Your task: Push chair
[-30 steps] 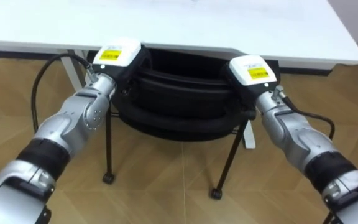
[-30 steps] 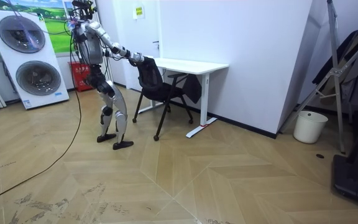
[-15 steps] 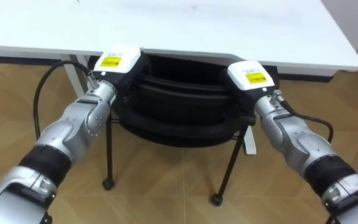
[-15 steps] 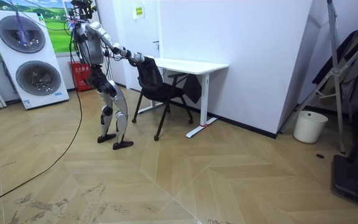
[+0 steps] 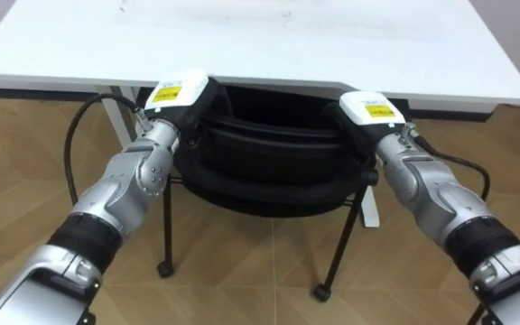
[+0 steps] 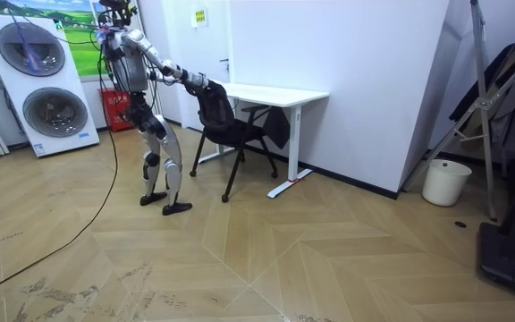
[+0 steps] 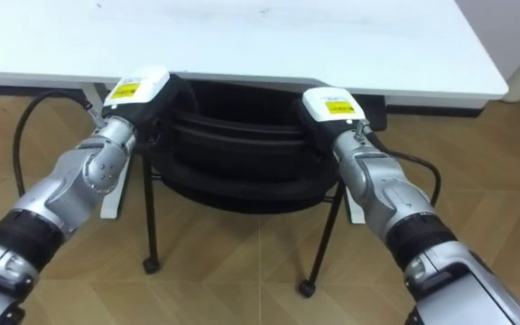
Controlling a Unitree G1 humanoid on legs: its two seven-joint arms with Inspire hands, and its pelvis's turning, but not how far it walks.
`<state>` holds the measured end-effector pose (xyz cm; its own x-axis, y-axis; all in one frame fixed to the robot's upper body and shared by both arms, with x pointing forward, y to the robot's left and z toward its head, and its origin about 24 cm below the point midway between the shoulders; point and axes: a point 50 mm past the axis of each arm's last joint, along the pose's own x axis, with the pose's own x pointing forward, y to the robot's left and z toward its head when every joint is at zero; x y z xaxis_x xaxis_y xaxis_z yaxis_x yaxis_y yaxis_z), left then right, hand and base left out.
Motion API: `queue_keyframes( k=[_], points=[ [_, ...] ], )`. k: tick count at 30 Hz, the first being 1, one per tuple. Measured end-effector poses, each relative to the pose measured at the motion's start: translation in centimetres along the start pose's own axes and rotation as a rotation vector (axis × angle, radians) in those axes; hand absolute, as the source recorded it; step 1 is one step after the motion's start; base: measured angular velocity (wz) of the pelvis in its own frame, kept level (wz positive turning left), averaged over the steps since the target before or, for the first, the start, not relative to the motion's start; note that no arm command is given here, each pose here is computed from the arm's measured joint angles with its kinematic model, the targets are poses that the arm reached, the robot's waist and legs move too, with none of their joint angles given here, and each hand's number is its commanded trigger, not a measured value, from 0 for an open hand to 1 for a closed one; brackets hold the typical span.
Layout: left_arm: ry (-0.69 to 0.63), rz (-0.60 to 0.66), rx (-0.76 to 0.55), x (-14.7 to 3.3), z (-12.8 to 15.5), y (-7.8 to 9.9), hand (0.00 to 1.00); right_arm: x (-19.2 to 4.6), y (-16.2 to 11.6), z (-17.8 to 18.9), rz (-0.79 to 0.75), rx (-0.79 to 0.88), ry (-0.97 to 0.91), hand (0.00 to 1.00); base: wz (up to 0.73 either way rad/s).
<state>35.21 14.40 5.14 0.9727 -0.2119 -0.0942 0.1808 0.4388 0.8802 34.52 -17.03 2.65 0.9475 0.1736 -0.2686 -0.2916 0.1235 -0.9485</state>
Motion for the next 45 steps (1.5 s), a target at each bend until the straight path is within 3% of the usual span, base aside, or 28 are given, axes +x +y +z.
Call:
queue_keyframes(
  k=[5,21,27,33,36,39,41,42,44,45],
  points=[
    [0.01,0.005,-0.087,0.1,0.1,0.1,0.0,0.0,-0.1,-0.1,0.015,0.01,0.012,0.0,-0.02],
    [-0.029,-0.025,-0.102,-0.2,1.5,0.2,0.0,0.1,-1.2,0.2,0.068,0.052,-0.009,0.0,-0.01],
    [-0.028,-0.012,-0.026,-0.8,1.0,1.1,0.0,-0.7,-4.8,0.7,-0.049,0.033,-0.091,0.0,-0.03],
    [-0.047,-0.016,0.109,-1.2,0.8,3.2,0.0,-2.7,-6.8,-0.8,-0.124,0.014,-0.112,0.0,-0.12],
    [-0.05,0.008,0.143,-1.6,0.3,4.4,0.0,-4.2,-9.6,-1.7,-0.269,0.094,-0.116,0.0,-0.12],
    [-0.115,0.257,0.073,-3.6,0.4,8.9,0.0,-7.4,-13.3,-5.5,-0.561,0.228,-0.037,0.0,0.0],
    [-0.149,0.584,0.022,-6.9,-0.7,14.1,0.0,-10.7,-15.1,-7.8,-0.76,0.293,0.003,0.0,-0.04],
    [-0.148,0.658,0.01,-8.0,-1.2,15.1,0.0,-11.7,-15.3,-8.4,-0.804,0.306,0.011,0.0,-0.04],
    [-0.08,0.929,0.01,-12.0,-3.7,17.6,0.0,-16.1,-15.3,-11.3,-1.005,0.342,0.11,0.0,-0.05],
    [-0.057,0.985,0.01,-13.1,-4.3,18.0,0.0,-17.3,-15.2,-12.0,-1.058,0.356,0.138,0.0,-0.12]
  ],
)
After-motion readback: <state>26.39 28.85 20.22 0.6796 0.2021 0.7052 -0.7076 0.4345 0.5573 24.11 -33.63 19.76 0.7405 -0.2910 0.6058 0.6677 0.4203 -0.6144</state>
